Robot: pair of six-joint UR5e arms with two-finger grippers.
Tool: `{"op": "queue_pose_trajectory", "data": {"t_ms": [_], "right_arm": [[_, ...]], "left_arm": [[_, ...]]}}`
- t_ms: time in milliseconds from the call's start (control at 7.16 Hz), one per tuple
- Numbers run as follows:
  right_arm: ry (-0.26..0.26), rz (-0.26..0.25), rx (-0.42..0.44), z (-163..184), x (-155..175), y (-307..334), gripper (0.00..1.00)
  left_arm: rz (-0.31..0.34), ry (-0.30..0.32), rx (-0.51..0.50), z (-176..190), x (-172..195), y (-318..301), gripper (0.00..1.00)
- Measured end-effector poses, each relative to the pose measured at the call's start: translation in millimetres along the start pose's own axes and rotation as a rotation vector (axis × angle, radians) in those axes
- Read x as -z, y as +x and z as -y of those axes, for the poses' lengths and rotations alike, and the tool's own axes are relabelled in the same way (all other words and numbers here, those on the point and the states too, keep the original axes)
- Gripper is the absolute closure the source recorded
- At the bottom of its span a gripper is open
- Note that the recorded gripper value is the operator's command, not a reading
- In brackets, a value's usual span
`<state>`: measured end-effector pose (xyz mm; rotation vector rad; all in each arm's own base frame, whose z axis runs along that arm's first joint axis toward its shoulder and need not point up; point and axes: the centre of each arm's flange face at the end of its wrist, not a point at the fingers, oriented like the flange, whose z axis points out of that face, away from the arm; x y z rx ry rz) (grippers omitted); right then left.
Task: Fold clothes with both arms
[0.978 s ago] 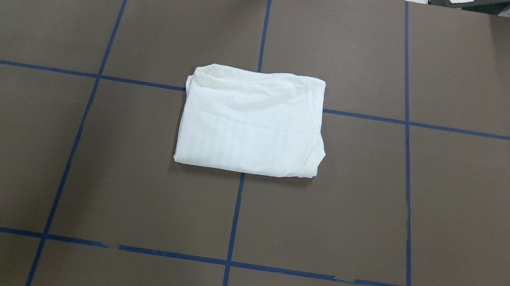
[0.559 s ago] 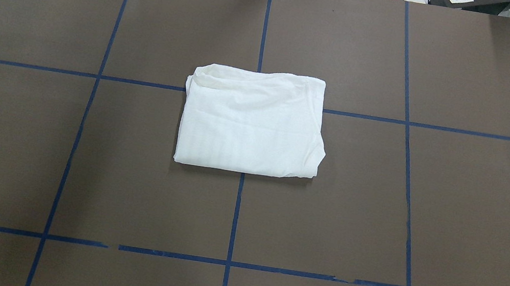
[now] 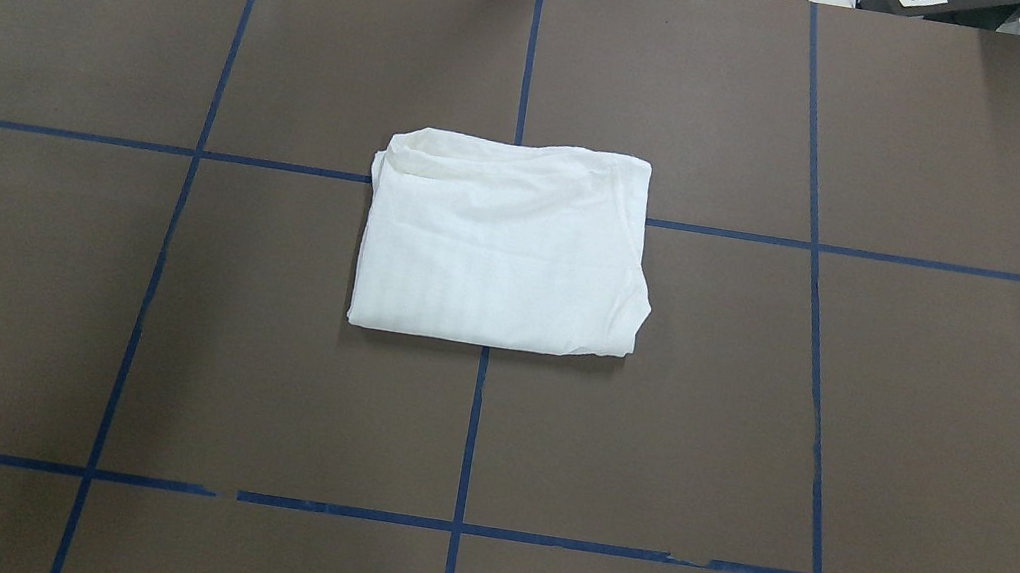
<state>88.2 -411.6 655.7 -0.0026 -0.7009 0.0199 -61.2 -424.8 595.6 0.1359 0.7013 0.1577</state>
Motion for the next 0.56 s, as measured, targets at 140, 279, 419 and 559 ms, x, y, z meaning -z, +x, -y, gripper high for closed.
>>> {"op": "queue_pose_trajectory", "data": {"t_ms": [140,279,419,559], "right_arm": [[-0.002,0.000,-0.002,-0.6,-0.5,0.4,0.00],[-0.004,-0.001,-0.004,-1.3,-0.9,0.9,0.00],[-0.008,0.000,-0.007,-2.7,-2.1,1.9,0.00],[-0.013,-0.001,-0.011,-4.9,-3.9,3.2,0.00]], "left_arm": [[0.000,0.001,-0.001,0.1,0.7,0.6,0.00],[0.000,0.002,-0.002,0.3,1.4,1.2,0.00],[0.000,0.003,-0.003,0.5,1.8,1.7,0.00],[-0.001,0.004,-0.003,0.7,2.1,1.9,0.00]]}}
